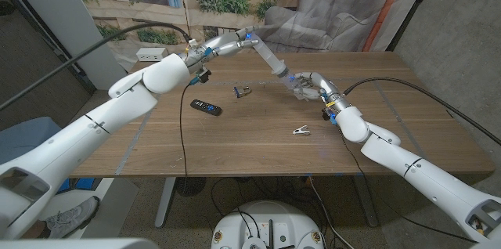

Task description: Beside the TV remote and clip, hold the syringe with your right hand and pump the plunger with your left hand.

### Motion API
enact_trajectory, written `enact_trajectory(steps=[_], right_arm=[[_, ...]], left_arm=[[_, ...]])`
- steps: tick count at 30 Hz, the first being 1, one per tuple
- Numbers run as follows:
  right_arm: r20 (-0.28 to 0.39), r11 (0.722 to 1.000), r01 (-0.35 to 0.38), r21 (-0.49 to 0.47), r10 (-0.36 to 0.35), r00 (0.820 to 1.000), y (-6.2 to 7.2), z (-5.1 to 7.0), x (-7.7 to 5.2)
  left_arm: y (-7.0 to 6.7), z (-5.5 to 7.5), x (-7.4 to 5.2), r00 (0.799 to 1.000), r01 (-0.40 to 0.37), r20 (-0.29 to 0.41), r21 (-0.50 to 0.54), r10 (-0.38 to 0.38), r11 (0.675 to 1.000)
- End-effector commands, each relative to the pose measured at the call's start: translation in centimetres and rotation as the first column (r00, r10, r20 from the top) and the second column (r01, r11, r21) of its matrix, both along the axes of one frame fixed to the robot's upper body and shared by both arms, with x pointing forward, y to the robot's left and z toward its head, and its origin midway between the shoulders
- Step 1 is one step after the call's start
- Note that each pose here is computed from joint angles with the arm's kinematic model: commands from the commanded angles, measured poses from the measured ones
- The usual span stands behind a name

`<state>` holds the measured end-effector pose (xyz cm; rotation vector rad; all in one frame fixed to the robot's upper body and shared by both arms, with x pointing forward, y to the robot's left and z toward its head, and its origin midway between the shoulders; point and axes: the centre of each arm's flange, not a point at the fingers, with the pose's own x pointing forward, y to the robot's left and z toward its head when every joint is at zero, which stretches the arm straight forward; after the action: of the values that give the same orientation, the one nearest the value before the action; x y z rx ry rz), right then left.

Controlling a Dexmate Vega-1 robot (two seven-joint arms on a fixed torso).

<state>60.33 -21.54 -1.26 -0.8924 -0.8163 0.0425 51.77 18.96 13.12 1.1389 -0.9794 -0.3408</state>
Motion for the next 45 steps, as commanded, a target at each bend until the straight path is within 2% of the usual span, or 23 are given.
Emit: enact_trajectory(steps=[1,20,45], right_arm=[[0.016,1.0,-0.003,0.025,0.002,1.0,-0.3,0.5,0.0],[0.038,0.999,-0.023,0.048,0.021,0.999,-0.5,1.2,-0.4],[0.05,0.996,-0.08,0.043,0.078,0.996,1.1,1.7,0.2]], left_arm=[[-0.6,-0.3,0.7,0.999,0.013,-0.037,0.022,-0.012,1.0],[-1.8,-0.4,1.8,0.996,0.043,-0.087,0.057,-0.038,0.997],[-3.0,-0.1,2.3,0.993,0.067,-0.1,0.095,-0.058,0.993]])
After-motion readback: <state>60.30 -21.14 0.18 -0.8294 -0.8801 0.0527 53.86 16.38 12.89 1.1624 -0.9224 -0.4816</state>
